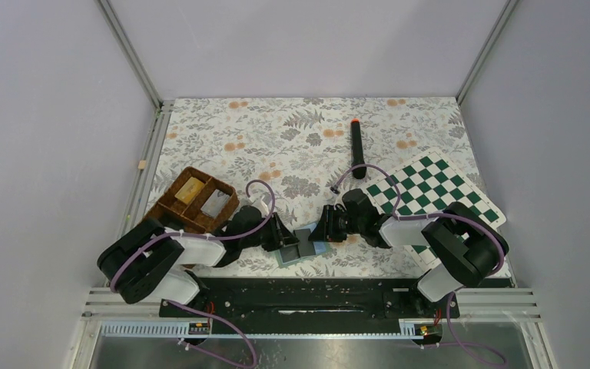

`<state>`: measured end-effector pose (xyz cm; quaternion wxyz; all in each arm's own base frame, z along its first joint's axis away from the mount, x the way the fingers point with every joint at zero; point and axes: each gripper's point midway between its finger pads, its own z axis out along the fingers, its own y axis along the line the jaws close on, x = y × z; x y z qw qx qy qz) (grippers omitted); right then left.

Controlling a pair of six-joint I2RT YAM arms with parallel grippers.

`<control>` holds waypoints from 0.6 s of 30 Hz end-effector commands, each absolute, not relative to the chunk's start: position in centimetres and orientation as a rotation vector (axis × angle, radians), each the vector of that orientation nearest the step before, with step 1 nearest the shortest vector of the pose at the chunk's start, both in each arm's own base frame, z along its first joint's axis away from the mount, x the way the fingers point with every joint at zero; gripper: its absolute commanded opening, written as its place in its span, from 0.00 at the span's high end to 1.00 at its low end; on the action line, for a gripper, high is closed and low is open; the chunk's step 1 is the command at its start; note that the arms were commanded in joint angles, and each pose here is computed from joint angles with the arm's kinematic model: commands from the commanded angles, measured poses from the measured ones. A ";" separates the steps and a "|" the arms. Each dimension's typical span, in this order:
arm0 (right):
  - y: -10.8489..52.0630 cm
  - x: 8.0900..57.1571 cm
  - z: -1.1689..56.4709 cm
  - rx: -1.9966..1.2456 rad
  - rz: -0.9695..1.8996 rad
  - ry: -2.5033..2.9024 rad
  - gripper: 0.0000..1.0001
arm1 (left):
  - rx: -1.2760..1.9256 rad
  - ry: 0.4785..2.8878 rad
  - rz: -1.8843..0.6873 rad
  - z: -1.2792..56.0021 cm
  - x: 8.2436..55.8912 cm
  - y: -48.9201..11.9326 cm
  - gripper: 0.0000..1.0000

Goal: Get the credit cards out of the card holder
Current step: Remove the credit card from the card holder.

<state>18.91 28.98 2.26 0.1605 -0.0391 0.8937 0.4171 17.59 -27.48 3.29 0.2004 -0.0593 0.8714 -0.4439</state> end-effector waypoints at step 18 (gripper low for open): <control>28.0 19.1 0.9 -0.069 1.118 2.579 0.68 | -0.176 2.387 -1.264 3.5 17.6 -27.7 0.91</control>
